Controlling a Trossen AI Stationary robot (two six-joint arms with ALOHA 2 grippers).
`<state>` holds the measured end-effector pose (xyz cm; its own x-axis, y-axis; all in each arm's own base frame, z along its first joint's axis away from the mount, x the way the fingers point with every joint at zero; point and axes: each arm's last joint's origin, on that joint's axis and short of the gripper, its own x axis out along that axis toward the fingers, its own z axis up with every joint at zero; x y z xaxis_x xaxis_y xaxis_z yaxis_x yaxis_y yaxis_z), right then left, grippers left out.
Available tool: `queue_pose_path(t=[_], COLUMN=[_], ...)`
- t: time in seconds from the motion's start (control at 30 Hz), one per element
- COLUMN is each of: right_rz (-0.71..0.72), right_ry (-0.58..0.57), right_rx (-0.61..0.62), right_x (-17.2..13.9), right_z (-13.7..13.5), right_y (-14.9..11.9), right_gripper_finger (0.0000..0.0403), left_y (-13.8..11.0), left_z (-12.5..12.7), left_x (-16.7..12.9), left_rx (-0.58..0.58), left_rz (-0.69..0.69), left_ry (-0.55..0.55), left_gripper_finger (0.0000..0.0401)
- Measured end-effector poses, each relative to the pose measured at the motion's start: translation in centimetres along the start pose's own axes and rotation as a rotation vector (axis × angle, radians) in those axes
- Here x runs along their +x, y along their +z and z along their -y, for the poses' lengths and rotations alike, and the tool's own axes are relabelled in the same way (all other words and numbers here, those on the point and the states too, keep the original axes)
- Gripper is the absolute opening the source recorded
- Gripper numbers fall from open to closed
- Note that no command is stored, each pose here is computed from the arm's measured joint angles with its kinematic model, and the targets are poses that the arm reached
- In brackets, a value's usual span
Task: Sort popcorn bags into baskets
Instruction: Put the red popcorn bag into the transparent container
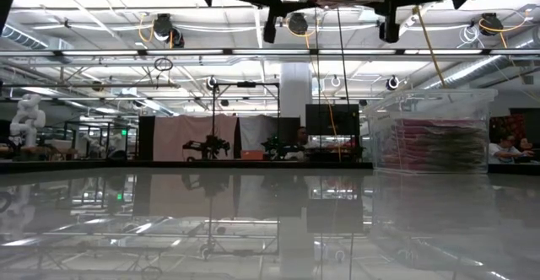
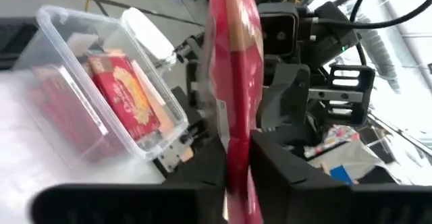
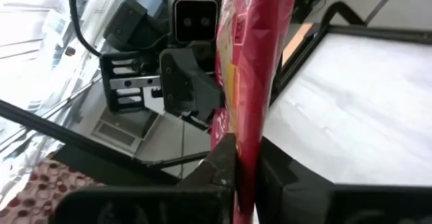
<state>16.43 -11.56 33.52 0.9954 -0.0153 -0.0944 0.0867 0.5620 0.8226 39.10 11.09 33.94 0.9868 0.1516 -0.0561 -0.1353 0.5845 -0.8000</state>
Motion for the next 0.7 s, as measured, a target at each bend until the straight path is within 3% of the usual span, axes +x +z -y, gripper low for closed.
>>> queue_pose_path(t=[0.17, 0.33, 0.57, 0.7], right_rz=[-0.025, 0.018, 0.125, 0.126], right_ry=[0.019, -0.038, -0.115, -0.243], right_rx=[0.034, 0.071, 0.088, 0.078], right_x=[-1.1, -2.9, -5.2, -6.3], right_z=[0.4, 0.5, 0.2, 0.2], right_y=[0.5, 0.6, 0.5, 0.3], right_gripper_finger=[0.0014, 0.0006, 0.0008, 0.0008], left_y=[0.0, 0.2, 1.6, 2.3], left_z=[-0.2, -0.6, 0.6, 0.9], left_x=[0.0, -0.5, -2.2, -3.8], left_rx=[-0.008, -0.104, 0.017, 0.107], left_rz=[0.003, -0.024, 0.025, -0.012], left_ry=[0.023, 0.077, 0.095, 0.154], left_gripper_finger=[0.0132, 0.0194, 0.0193, 0.0176])
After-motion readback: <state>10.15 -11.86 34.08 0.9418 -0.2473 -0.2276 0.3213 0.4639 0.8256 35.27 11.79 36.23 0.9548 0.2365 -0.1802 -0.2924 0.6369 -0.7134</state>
